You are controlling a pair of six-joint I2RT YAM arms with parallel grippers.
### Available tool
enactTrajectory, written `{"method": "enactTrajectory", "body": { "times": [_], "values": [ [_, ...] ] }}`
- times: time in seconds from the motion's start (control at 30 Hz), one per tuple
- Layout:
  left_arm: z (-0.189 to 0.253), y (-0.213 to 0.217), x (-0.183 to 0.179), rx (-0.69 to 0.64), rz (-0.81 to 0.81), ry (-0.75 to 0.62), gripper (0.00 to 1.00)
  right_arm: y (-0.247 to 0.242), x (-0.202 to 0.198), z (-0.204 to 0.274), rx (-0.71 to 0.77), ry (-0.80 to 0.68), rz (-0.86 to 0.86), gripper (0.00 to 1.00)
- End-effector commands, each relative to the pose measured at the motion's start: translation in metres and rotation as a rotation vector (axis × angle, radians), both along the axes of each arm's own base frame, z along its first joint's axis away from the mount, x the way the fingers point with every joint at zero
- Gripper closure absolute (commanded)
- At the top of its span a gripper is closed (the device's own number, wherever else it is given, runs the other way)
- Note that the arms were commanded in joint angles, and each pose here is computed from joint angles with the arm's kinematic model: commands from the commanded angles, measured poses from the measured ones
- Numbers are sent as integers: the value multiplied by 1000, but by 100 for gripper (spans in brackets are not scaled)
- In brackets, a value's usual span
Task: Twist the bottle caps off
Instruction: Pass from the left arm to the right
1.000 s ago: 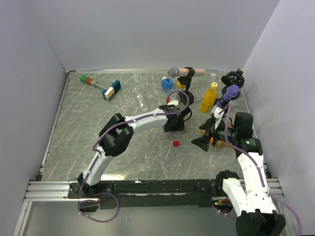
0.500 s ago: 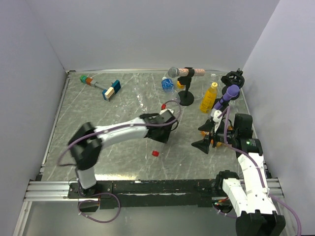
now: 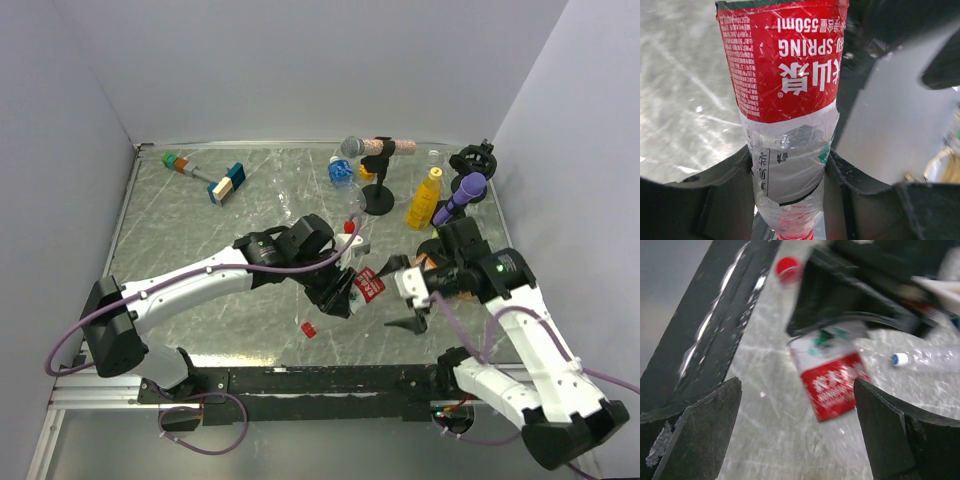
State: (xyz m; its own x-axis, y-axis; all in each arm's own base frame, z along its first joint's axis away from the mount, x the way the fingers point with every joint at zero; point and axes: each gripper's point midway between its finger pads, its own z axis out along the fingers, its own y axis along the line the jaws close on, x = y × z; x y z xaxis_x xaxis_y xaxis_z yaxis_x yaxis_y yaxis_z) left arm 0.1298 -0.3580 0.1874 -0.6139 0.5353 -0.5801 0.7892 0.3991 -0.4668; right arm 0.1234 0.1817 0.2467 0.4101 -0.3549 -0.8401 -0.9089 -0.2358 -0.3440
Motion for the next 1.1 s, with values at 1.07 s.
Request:
{"method": "enactTrajectory", "body": {
  "times": [1.07],
  "values": [
    [35, -56, -25, -177, -165, 246, 55, -5, 1, -76, -369, -180, 24, 24]
  ]
}}
